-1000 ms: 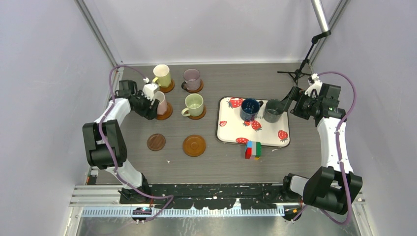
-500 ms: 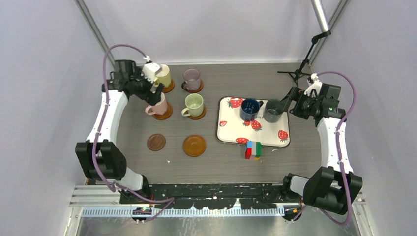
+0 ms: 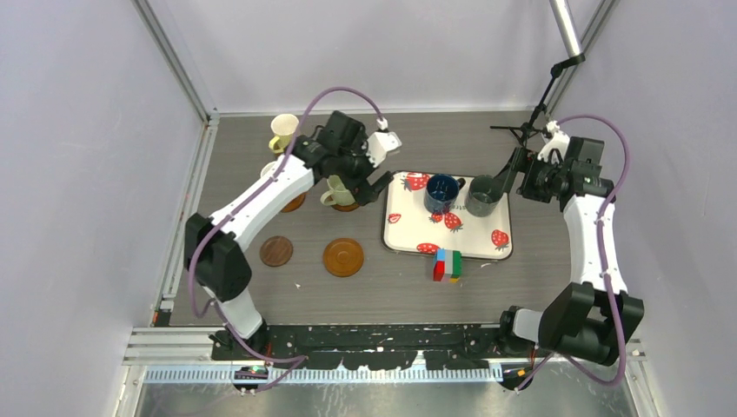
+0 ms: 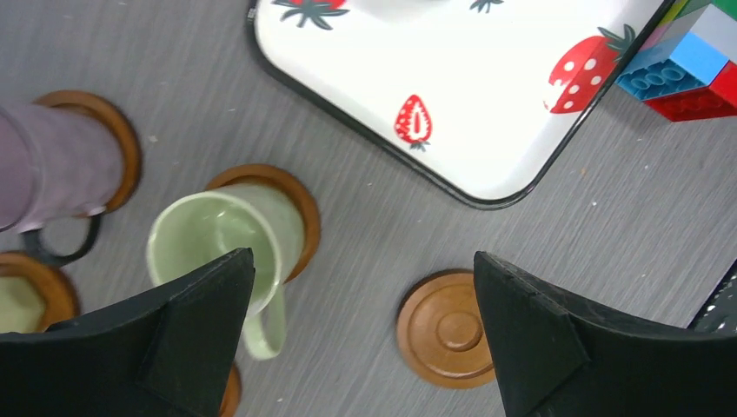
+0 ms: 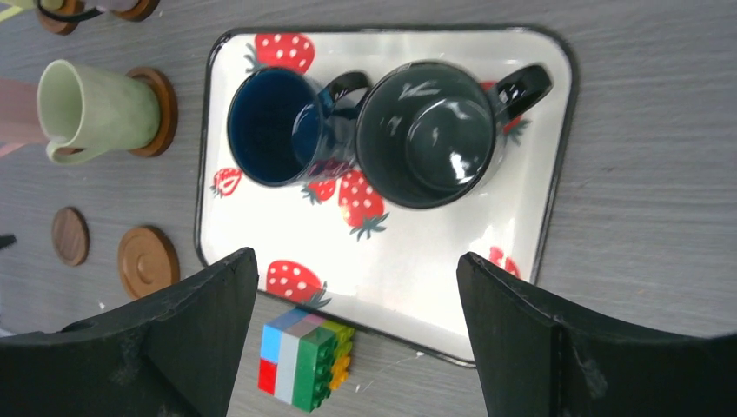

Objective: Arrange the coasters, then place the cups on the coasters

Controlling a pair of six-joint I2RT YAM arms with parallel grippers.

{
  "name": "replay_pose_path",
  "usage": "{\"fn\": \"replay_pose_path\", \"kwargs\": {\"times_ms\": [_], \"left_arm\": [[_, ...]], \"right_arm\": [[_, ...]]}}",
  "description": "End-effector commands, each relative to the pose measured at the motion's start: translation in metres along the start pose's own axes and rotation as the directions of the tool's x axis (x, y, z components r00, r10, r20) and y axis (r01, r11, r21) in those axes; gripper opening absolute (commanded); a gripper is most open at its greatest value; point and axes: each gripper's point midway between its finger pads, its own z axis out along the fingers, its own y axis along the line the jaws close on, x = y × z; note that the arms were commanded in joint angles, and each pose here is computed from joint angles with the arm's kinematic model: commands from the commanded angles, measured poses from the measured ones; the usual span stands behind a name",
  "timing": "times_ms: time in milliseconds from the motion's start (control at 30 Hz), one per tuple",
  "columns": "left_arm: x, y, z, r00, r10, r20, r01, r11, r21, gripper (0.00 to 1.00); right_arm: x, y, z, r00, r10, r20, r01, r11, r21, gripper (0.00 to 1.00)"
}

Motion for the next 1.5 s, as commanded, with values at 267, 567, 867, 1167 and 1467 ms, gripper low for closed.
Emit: {"fn": "replay_pose_path", "kwargs": {"times_ms": [267, 567, 867, 1167, 1467], "left_arm": [[-0.009, -0.014, 0.033, 0.997, -0.078, 0.005, 0.078, 0.996, 0.035, 0.98], [0.01, -0.017, 0.025, 0.998, -0.061, -0.011, 0.061, 0.998, 0.008, 0.99], [0.015, -0.014, 0.023, 0.999, -0.046, -0.003, 0.046, 0.999, -0.023, 0.99], [0.017, -0.015, 0.026, 0.999, -0.049, -0.009, 0.049, 0.999, -0.02, 1.0], [0.021, -0.015, 0.027, 0.997, -0.068, -0.021, 0.068, 0.997, -0.021, 1.0]], "right_arm": [[-0.059, 0.001, 0.058, 0.992, -0.122, -0.042, 0.122, 0.993, 0.004, 0.81], [-0.05, 0.01, 0.122, 0.95, -0.271, -0.156, 0.29, 0.949, 0.122, 0.5], [-0.03, -0.001, 0.155, 0.916, -0.306, -0.26, 0.353, 0.922, 0.157, 0.4], [0.0, 0.015, 0.166, 0.882, -0.341, -0.326, 0.382, 0.921, 0.071, 0.35], [0.03, 0.037, 0.156, 0.853, -0.366, -0.372, 0.387, 0.922, -0.022, 0.35]]}}
